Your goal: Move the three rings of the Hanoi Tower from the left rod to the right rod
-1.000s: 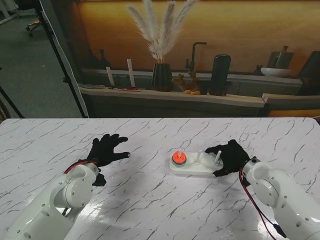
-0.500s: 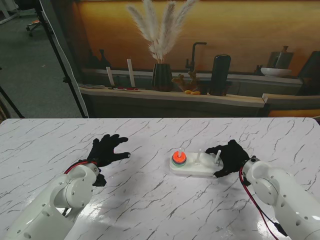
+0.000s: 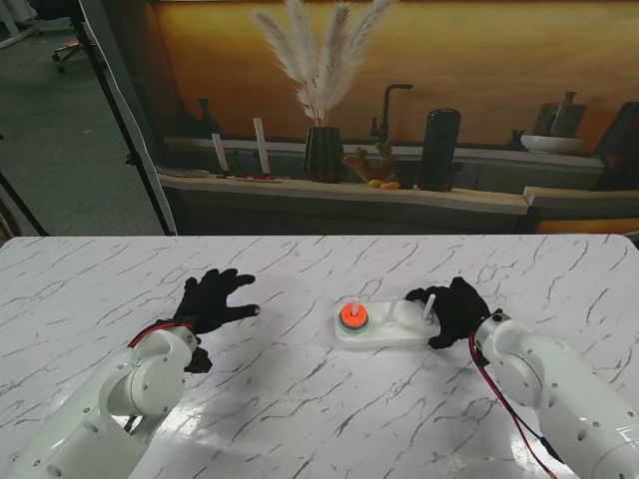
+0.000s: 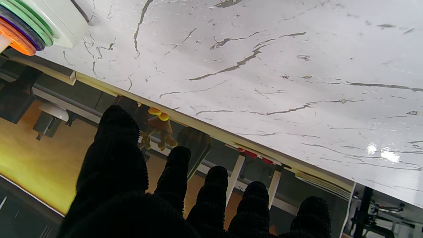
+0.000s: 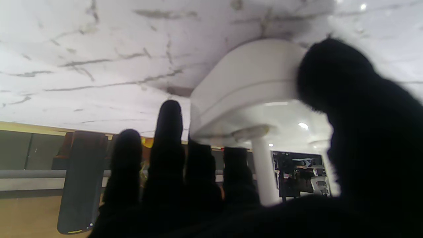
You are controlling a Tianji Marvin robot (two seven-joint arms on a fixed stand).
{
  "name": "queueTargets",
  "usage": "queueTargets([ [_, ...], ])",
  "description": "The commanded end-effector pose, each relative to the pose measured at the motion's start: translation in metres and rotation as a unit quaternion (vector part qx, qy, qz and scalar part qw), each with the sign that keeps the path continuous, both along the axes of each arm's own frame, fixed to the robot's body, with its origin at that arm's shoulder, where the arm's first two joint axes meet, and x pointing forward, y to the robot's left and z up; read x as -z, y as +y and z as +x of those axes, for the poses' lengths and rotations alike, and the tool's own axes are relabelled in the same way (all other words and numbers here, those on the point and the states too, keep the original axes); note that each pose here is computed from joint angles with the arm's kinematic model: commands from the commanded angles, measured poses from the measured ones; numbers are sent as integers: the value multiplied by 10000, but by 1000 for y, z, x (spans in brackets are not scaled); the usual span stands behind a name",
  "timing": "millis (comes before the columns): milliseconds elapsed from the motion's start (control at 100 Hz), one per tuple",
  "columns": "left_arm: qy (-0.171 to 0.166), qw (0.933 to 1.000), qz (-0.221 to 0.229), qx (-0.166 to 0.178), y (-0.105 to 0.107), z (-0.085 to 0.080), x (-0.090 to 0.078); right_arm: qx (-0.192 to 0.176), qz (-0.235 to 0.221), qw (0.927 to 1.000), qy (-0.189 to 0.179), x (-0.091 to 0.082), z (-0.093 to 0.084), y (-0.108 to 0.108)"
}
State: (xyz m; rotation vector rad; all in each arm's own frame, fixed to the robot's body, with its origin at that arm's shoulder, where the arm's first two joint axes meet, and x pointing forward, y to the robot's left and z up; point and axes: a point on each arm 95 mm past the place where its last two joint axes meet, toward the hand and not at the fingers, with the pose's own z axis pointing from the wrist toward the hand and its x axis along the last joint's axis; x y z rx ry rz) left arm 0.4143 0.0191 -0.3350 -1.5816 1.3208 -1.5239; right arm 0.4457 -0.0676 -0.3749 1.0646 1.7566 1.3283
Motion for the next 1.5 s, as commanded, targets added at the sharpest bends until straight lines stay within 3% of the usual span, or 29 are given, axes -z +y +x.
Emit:
queueTargets([
  [0, 84, 9999, -50, 68, -2, -3, 4, -104, 102, 9999, 93, 7, -5, 16],
  [630, 89, 9999, -86, 10, 0, -2, 4, 130, 525, 9980, 336, -3, -4, 54],
  [1490, 50, 9999, -90, -51, 4, -2, 4, -33, 753, 9962, 434, -6, -6, 91],
])
